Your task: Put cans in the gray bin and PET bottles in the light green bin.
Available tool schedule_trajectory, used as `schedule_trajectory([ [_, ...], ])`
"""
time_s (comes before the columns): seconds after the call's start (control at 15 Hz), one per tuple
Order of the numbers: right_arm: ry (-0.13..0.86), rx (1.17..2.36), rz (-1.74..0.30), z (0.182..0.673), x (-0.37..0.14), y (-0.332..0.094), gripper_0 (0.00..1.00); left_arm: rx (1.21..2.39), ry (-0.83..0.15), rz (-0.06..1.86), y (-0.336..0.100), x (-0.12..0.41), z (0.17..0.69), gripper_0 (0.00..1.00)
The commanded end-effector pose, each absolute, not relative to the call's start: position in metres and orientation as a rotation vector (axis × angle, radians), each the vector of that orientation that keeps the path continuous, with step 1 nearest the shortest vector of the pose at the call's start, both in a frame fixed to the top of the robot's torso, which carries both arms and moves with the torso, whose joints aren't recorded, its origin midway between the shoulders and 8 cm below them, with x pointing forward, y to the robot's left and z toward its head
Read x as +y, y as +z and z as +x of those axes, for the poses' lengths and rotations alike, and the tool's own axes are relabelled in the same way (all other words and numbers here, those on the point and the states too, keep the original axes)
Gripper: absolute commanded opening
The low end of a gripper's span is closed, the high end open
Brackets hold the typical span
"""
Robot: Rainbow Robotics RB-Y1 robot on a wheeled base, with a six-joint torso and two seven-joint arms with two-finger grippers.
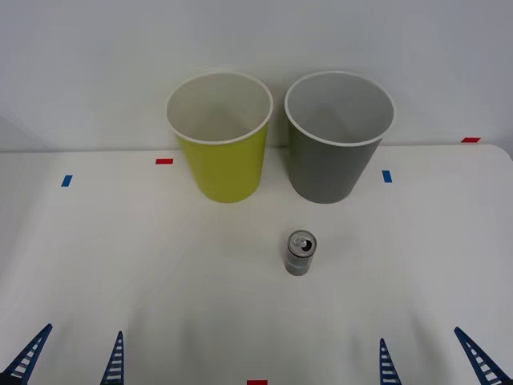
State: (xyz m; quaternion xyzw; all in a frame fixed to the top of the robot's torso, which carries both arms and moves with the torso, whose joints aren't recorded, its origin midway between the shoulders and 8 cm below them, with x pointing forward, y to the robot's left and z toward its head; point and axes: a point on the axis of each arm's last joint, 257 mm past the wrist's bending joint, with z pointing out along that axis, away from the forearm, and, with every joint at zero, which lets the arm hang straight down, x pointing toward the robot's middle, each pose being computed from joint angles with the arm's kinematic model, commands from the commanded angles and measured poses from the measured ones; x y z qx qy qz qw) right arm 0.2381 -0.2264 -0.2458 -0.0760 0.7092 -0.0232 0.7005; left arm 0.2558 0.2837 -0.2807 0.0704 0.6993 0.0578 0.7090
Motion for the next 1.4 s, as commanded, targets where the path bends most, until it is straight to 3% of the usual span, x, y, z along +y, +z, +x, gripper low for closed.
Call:
schedule_trajectory([
  [0.07, -0.052, 1.58, -0.169, 0.2381, -0.2264, -0.2458, 1.0, 1.552, 0.128, 0.156, -0.2807, 0.2837, 0.2558, 1.0],
  [1.4, -0.052, 1.58, -0.169, 0.2381, -0.2264, -0.2458, 1.0, 1.552, 0.128, 0.156, -0.2807, 0.2837, 0.2558, 1.0],
])
